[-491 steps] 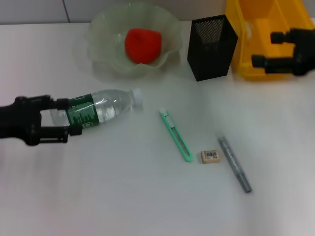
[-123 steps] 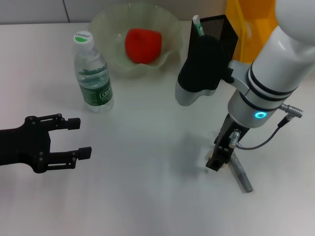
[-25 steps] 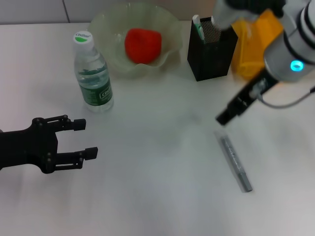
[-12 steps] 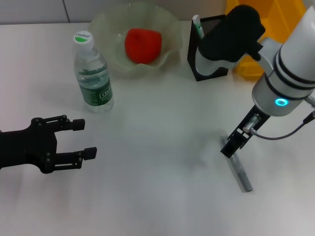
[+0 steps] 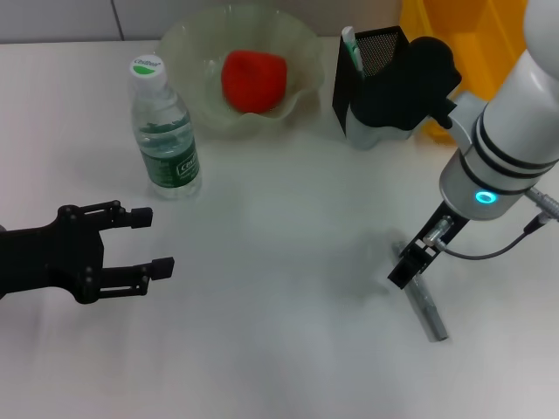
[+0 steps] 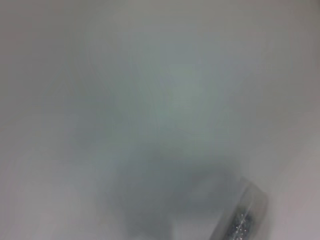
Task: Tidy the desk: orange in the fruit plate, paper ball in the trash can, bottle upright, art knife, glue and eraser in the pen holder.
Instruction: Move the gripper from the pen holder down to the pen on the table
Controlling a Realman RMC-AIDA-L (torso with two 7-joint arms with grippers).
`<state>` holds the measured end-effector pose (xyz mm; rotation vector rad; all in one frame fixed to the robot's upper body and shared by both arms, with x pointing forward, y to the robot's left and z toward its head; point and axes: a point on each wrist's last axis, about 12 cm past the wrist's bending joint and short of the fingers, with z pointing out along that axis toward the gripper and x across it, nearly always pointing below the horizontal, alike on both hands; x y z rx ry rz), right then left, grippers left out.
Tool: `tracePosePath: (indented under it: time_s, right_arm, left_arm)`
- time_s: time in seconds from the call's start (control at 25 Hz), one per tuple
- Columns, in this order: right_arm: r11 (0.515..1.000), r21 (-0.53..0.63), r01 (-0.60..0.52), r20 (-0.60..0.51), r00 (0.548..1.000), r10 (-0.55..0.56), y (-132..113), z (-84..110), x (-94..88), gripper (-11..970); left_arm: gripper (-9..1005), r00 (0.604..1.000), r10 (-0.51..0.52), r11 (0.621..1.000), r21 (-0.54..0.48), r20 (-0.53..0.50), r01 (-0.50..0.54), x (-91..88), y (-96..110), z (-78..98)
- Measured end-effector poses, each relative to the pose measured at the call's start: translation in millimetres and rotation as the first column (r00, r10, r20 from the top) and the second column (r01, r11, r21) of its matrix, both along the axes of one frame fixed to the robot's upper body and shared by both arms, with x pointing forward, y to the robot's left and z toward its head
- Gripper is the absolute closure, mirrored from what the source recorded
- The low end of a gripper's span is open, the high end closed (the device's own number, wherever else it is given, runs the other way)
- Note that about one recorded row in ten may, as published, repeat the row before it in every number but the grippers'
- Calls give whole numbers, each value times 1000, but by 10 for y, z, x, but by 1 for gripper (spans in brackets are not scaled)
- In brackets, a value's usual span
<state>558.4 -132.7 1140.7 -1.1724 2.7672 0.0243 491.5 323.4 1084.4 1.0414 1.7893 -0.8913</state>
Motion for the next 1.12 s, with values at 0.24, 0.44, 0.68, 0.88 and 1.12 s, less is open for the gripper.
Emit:
tracePosePath:
  time_s: [0.24,0.44,0.68,0.88,1.12]
  right_arm:
    - [1000,-8,-4,-11,1000,4,7,-47,-7,154]
    - [1000,-19,-3,-20,1000,3,6,-89,0,188]
    - [1000,-27,-4,-30,1000,3,-6,-120,-4,351]
    - [999,-35,-5,-41,999,3,-20,-152,-16,435]
    - [999,-35,-3,-47,999,1,-35,-158,-34,568]
  left_arm:
    - [210,1000,4,1000,3,3,-4,17,-6,1]
    - [210,1000,8,1000,4,4,-8,20,-10,-4]
    - [210,1000,8,1000,4,4,-8,28,-14,-1]
    - [210,1000,4,1000,2,5,-4,33,-20,6]
    - [210,1000,3,1000,1,5,-3,32,-27,4]
